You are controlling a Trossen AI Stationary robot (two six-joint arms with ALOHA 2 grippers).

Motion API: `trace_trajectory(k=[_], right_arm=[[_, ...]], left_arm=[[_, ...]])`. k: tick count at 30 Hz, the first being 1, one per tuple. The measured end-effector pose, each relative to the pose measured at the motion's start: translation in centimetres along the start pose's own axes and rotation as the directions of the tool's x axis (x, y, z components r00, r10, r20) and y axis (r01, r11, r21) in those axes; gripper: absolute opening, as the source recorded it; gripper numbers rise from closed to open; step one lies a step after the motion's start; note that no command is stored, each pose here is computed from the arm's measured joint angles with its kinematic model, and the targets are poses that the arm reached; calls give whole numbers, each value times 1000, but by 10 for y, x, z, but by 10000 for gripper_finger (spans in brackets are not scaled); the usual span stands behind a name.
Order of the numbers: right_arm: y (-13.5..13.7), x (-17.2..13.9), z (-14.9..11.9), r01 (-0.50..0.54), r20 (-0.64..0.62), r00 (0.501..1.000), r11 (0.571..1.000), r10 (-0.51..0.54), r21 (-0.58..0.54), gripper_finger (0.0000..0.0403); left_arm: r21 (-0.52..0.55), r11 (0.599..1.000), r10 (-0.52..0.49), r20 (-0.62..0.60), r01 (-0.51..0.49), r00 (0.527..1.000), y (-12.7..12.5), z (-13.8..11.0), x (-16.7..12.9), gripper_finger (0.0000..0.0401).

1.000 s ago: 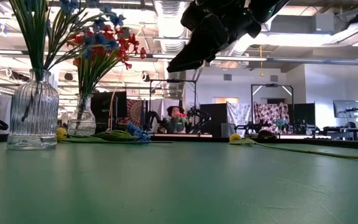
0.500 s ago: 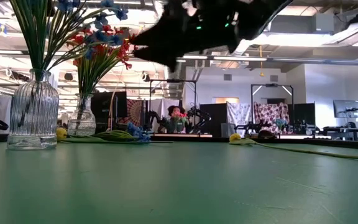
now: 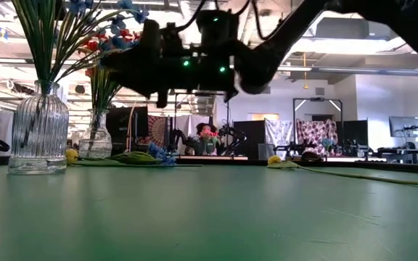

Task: Sort flowers into vase by color
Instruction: Put the bottom blue flowers into the bottom transparent vase

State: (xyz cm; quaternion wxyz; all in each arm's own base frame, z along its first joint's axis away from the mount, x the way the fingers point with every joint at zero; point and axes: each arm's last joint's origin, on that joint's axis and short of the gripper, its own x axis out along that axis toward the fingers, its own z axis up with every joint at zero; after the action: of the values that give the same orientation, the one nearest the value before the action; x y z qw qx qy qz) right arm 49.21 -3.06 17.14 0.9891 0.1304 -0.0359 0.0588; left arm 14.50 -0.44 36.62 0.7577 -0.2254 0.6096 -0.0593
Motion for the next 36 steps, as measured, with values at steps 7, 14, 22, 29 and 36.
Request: trace_trajectory(k=[7,14,22,29,36], right_arm=[[2,25,-12,-89,11,996,996,89,-7,218],[12,37,-14,-149,13,989,988,150,-46,218],[15,37,-10,-143,52,988,986,148,-88,170],[16,38,-13,-134,18,990,986,137,-99,55],[16,38,-15,-133,3,991,986,134,-104,27]], left_arm=[[9,1000,4,2,-4,1000,0,0,0,143],[19,1000,6,3,-6,1000,0,0,0,143],[20,1000,23,7,-23,1000,1,0,0,143],[20,997,74,20,-75,997,2,0,0,143],[27,985,168,46,-170,985,5,1,-1,147]])
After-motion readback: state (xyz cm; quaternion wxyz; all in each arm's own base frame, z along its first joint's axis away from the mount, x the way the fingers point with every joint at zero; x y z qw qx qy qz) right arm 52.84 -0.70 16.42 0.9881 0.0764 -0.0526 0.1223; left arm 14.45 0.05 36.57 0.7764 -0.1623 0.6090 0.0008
